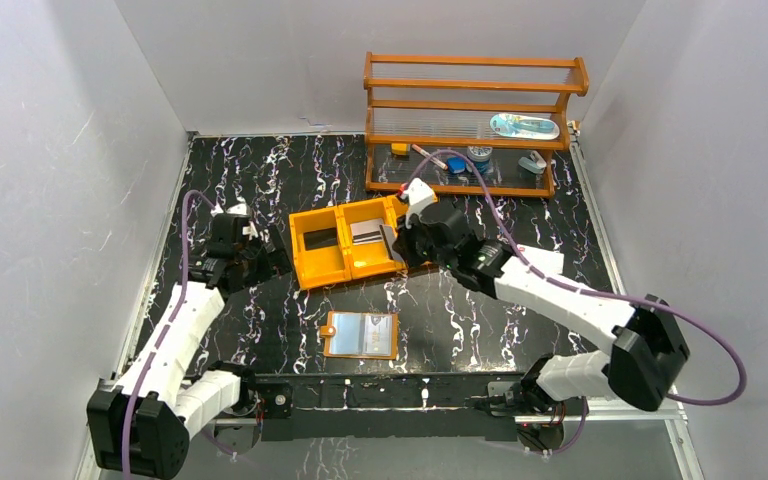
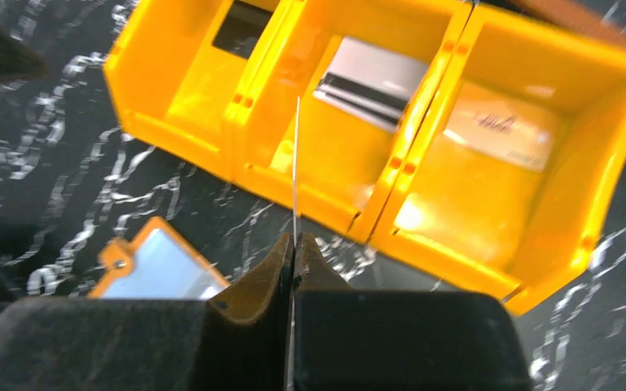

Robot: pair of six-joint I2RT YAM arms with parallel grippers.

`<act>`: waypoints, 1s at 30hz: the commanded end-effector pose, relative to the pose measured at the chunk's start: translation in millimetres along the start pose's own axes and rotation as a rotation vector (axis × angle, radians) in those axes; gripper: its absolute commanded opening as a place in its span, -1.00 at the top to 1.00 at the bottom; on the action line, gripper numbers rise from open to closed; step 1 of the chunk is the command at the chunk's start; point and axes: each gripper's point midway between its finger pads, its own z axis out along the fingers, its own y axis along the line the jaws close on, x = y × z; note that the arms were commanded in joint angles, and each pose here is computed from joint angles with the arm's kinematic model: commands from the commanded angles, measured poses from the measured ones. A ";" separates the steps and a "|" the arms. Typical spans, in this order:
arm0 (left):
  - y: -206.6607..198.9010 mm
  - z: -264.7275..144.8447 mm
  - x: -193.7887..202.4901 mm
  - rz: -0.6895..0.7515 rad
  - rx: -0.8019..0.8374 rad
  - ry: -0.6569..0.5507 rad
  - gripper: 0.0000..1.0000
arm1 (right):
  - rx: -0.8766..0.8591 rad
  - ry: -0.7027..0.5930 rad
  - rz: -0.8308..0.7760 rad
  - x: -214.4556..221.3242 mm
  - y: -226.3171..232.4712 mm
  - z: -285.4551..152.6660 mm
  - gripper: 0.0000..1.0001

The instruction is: Take the credit cards out of the card holder

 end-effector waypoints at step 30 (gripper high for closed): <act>23.7 -22.7 -30.9 -0.008 -0.109 -0.206 -0.97 | 0.132 0.144 -1.128 -36.1 -43.0 155.4 1.00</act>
